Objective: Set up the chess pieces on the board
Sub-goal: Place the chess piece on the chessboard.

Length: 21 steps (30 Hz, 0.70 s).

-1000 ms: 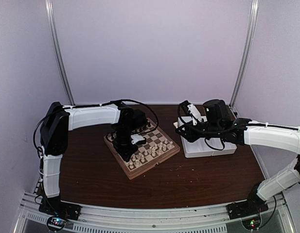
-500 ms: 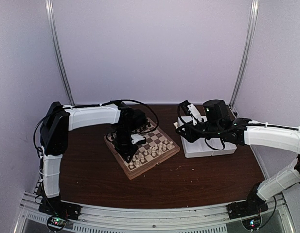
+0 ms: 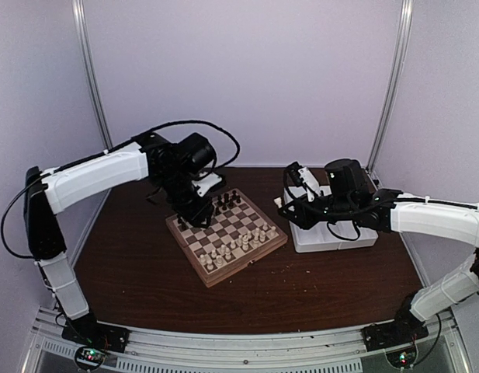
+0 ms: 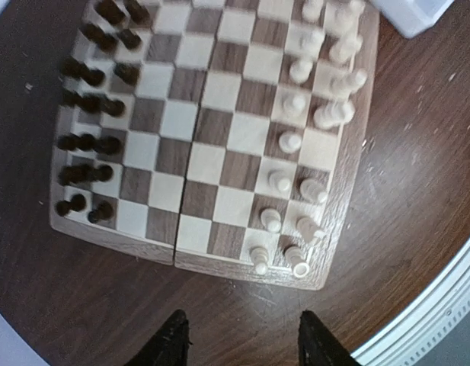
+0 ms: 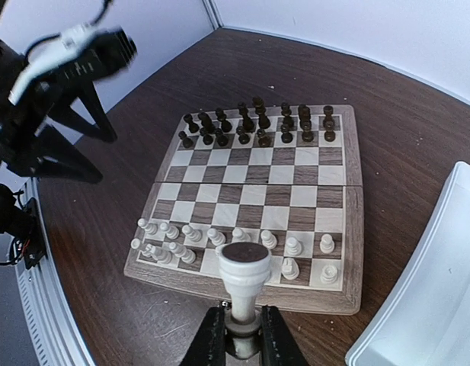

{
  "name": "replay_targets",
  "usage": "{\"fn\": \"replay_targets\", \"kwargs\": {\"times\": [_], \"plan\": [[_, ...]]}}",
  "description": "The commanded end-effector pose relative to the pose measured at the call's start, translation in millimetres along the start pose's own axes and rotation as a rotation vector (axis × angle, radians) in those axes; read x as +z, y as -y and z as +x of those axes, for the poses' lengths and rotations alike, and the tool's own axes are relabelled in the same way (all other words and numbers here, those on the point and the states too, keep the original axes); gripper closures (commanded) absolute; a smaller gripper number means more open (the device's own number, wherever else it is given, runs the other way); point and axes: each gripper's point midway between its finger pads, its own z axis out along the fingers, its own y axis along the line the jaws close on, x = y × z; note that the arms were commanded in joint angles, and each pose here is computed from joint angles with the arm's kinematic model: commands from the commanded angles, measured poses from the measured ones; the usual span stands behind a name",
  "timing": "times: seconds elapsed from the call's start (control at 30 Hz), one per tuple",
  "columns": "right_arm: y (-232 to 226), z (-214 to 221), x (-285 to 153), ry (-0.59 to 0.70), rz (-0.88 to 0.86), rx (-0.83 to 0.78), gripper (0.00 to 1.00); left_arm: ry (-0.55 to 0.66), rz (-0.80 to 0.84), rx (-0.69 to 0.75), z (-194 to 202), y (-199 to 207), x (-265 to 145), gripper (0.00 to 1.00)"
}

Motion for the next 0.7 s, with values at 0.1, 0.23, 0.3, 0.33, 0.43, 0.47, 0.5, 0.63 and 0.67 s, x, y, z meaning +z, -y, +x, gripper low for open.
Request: {"fn": "replay_targets", "kwargs": {"times": [0.1, 0.23, 0.3, 0.33, 0.43, 0.47, 0.5, 0.63, 0.67], "plan": [[-40.2, -22.2, -10.2, 0.082, -0.175, -0.062, 0.91, 0.49, 0.275, -0.133, -59.9, 39.7, -76.4, 0.2], [-55.4, -22.1, -7.9, 0.077, -0.224, -0.078, 0.91, 0.638, 0.489, -0.192, -88.1, 65.6, -99.0, 0.06], [-62.0, -27.7, -7.0, 0.096, -0.241, -0.086, 0.91, 0.671, 0.571, -0.202, -99.0, 75.1, -106.5, 0.07], [-65.1, -30.0, -6.9, 0.103, -0.25, -0.081, 0.91, 0.683, 0.613, -0.202, -103.3, 80.3, -109.8, 0.09], [-66.3, -39.6, -5.0, 0.129, -0.252, -0.022, 0.91, 0.724, 0.69, -0.175, -111.3, 90.5, -116.9, 0.13], [-65.3, -43.9, -4.1, 0.138, -0.245, 0.006, 0.91, 0.745, 0.692, -0.161, -112.6, 91.2, -119.0, 0.13], [-66.9, -47.8, -4.4, 0.145, -0.253, 0.028, 0.91, 0.769, 0.685, -0.143, -112.5, 90.4, -120.1, 0.14], [-81.0, -60.7, -11.1, 0.185, -0.337, 0.074, 0.91, 0.882, 0.628, -0.097, -110.5, 81.7, -134.7, 0.13], [-84.2, -61.7, -12.2, 0.187, -0.351, 0.072, 0.91, 0.898, 0.616, -0.096, -110.4, 79.8, -137.9, 0.12]]}}
